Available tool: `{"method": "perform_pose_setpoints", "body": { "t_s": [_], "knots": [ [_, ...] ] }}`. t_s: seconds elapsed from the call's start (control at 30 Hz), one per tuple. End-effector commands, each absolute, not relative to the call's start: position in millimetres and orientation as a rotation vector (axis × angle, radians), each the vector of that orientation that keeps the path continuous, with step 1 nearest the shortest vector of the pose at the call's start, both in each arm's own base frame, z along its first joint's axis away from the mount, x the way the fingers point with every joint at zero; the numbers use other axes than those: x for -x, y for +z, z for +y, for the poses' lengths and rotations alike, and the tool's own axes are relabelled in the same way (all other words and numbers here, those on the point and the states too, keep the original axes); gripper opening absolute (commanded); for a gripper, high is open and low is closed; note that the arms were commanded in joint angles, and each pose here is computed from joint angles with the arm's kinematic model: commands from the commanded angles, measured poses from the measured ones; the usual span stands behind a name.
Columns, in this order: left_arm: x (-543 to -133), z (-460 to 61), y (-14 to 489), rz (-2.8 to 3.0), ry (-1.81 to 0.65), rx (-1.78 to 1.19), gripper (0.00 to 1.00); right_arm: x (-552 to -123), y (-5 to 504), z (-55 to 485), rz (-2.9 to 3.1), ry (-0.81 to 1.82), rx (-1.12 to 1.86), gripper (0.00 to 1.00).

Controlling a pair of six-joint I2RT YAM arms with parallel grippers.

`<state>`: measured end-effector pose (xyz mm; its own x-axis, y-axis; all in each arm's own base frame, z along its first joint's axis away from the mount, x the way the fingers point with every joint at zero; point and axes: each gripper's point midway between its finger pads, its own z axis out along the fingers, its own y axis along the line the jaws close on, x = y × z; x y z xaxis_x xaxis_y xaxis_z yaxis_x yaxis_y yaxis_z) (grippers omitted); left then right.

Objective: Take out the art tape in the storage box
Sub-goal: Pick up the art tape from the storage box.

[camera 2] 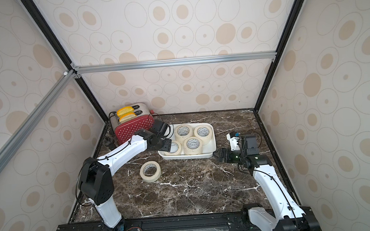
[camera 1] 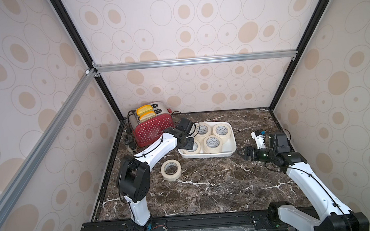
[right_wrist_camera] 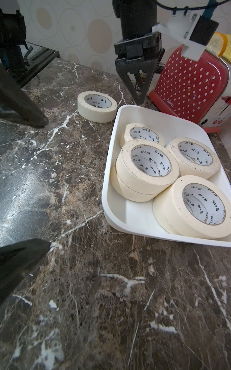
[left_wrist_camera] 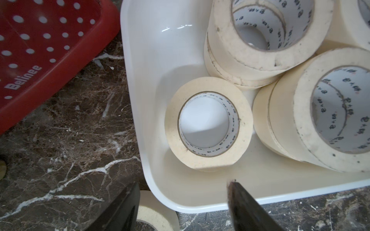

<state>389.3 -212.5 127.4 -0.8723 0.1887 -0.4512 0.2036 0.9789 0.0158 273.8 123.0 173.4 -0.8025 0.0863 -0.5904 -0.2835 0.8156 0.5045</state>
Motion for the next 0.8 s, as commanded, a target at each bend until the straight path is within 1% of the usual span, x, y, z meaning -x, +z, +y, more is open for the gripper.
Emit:
{"method": "perform_pose_setpoints", "body": {
  "t_s": [0.0,0.1,0.47,0.6,0.77],
  "knots": [
    [-389,-217,120,2.702,-0.011,-0.32,0.69,-270,173,121,2.38,0.79,0.135,0.91],
    [-392,-224,112,2.716,-0.011,-0.338,0.65,-269,172,121,2.381,0.793,0.133,0.91],
    [-425,-223,96,2.683,0.178,-0.435,0.7,-266,169,121,2.393,0.793,0.124,0.91],
    [-436,-228,89,2.674,0.201,-0.486,0.7,-264,169,120,2.394,0.79,0.116,0.91],
    [-451,-225,83,2.672,0.249,-0.526,0.68,-262,169,119,2.393,0.787,0.112,0.91]
  ]
}}
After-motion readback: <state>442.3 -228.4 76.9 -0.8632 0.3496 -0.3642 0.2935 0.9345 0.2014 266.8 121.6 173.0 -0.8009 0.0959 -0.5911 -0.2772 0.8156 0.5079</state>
